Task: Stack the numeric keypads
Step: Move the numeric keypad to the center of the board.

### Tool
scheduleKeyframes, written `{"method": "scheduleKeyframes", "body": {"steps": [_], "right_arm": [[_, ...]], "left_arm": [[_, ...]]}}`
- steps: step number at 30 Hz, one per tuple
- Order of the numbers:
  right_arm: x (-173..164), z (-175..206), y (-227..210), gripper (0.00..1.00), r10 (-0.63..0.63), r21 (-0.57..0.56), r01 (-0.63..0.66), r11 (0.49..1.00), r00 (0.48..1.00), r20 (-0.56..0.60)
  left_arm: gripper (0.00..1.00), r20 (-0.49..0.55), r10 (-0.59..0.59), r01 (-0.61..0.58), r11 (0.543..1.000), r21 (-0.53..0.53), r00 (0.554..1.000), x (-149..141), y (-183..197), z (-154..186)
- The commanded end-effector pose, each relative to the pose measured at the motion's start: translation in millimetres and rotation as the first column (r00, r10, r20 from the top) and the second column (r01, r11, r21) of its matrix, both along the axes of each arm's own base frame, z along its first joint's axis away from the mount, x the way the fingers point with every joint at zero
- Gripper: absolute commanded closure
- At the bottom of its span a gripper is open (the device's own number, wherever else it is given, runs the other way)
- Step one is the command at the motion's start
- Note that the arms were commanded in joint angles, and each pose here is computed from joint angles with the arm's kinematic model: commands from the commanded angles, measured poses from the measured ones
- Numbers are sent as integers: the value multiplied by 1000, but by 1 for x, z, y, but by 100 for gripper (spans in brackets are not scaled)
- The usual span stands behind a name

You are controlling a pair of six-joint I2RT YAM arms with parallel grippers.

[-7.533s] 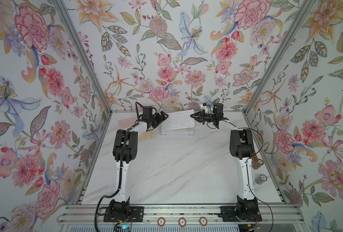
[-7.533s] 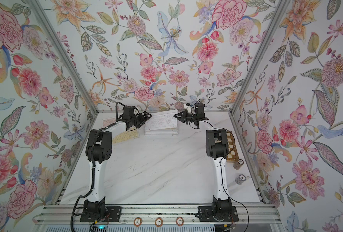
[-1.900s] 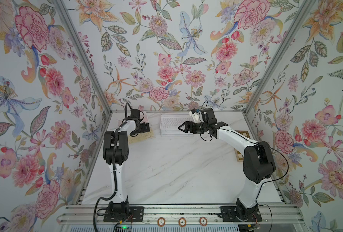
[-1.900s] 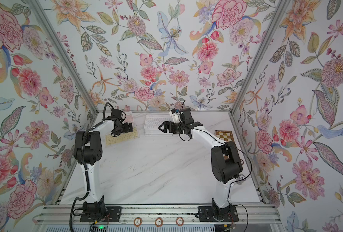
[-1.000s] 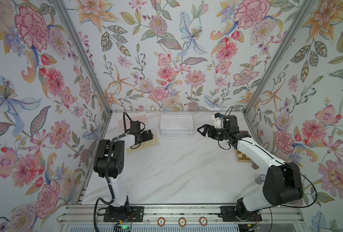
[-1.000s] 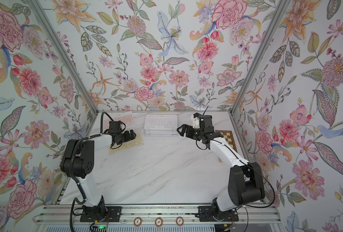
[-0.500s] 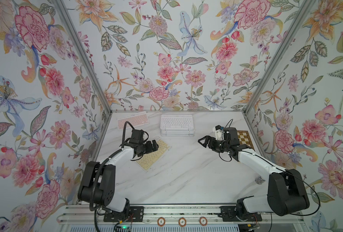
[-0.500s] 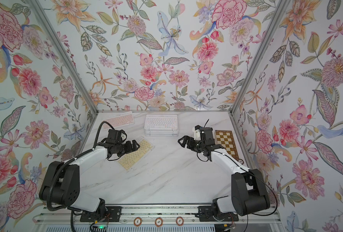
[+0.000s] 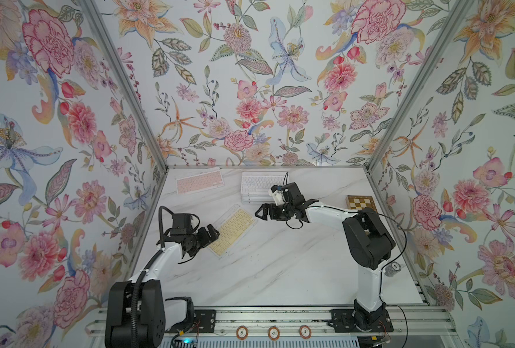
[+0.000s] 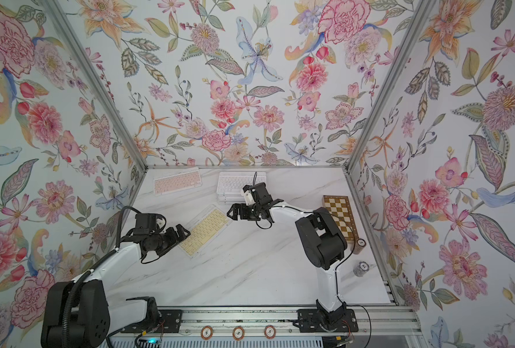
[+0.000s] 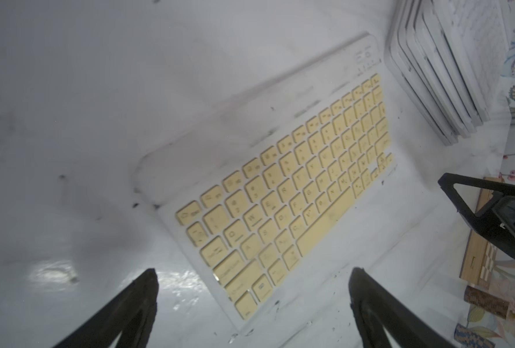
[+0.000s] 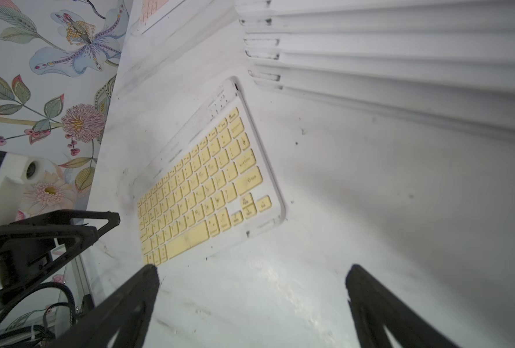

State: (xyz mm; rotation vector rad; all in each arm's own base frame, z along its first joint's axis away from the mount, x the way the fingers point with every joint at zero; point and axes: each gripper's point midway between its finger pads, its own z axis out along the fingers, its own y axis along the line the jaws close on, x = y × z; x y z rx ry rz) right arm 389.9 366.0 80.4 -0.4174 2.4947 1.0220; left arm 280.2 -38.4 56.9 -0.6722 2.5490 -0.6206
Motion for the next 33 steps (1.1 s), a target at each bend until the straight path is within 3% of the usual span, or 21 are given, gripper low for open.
{"method": "scheduleKeyframes", "body": {"steps": [1,7,12,19,26,33], "right_arm": [[6,-15,13,1,21,-65,-20,998,1000,13],[10,-36,45,1,63,-99,-63,993,998,0],[-7,-43,64,1,116,-108,-118,987,993,-22],[-60,-39,70,1,114,-66,-120,991,989,-91],[-116,-36,41,1,52,19,-49,999,984,-172],[-110,-37,-19,1,-69,18,75,997,974,-215]], "left_arm": [[0,14,40,-39,997,-64,999,-8,1,-5],[1,-12,27,-29,984,-176,1000,-11,-15,-28],[1,9,34,-32,986,-162,999,-3,-12,-26],[1,26,5,-3,997,-82,1000,12,-3,-19],[1,17,-49,50,996,-72,999,20,-14,-24],[1,43,-178,181,977,-111,983,37,-82,-23]]}}
